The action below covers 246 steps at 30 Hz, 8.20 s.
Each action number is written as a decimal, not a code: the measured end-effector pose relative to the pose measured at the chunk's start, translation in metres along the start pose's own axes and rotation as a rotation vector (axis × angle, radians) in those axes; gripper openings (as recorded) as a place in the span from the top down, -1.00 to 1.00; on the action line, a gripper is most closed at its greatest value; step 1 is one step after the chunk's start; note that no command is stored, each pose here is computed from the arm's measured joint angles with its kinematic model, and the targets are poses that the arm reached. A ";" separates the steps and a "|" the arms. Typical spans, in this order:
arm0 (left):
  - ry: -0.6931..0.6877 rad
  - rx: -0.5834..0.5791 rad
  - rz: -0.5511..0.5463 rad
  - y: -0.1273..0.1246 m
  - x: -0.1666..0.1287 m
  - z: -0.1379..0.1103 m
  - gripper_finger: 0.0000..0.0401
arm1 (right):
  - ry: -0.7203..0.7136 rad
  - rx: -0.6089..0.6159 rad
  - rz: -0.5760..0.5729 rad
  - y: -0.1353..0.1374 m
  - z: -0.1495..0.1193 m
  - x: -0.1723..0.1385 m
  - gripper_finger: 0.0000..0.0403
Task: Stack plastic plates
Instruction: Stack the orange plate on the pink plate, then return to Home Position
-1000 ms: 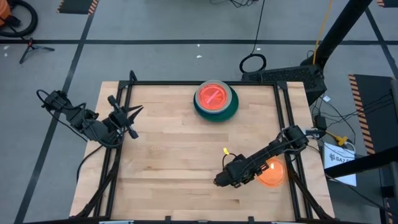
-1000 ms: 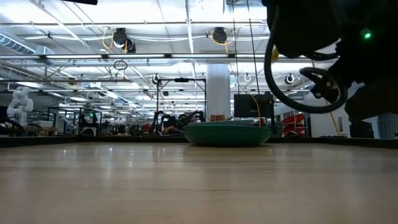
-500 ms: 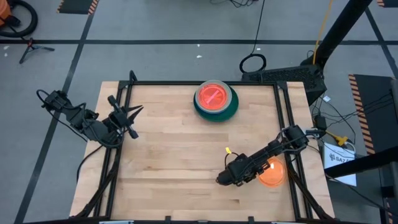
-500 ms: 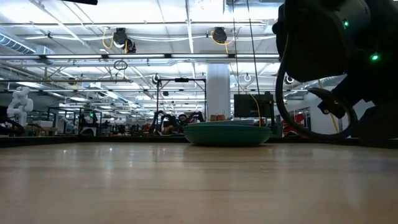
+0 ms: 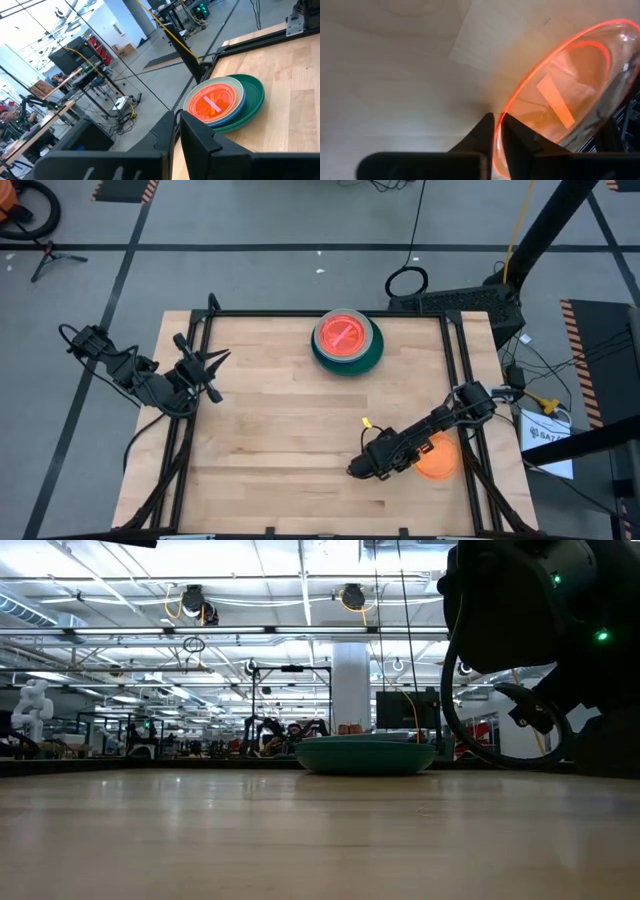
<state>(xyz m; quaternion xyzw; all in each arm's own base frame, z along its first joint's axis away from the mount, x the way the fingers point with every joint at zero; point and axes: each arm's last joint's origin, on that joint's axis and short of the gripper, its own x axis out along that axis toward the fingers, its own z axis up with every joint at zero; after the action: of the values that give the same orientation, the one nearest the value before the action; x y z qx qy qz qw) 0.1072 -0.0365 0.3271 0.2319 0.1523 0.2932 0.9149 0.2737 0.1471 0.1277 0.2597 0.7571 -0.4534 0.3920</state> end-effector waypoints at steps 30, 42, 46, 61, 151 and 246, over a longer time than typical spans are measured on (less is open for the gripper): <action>-0.006 0.000 0.001 0.000 0.000 0.001 0.83 | -0.344 -0.136 0.056 -0.010 0.025 -0.102 1.00; -0.019 -0.013 0.004 0.001 0.000 0.004 0.83 | -0.586 -0.423 0.015 -0.030 0.083 -0.151 1.00; -0.019 -0.012 0.004 0.001 0.000 0.004 0.83 | -0.614 -0.689 -0.037 -0.036 0.109 -0.159 1.00; -0.019 -0.001 0.004 0.001 0.000 0.004 0.83 | -0.695 -0.971 -0.116 -0.075 0.211 -0.166 1.00; 0.075 -0.081 -0.277 -0.098 0.073 0.019 0.83 | -1.876 -0.855 0.718 -0.226 0.062 -0.039 1.00; -0.345 -0.401 -0.599 -0.055 0.035 -0.150 0.83 | -2.043 -0.591 0.945 -0.224 0.064 0.058 1.00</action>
<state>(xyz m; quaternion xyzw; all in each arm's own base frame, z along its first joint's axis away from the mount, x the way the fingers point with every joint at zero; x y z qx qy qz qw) 0.0981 -0.0049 0.1672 0.0397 -0.0031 -0.0058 0.9992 0.0965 -0.0092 0.1696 -0.0718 -0.0075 -0.0661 0.9952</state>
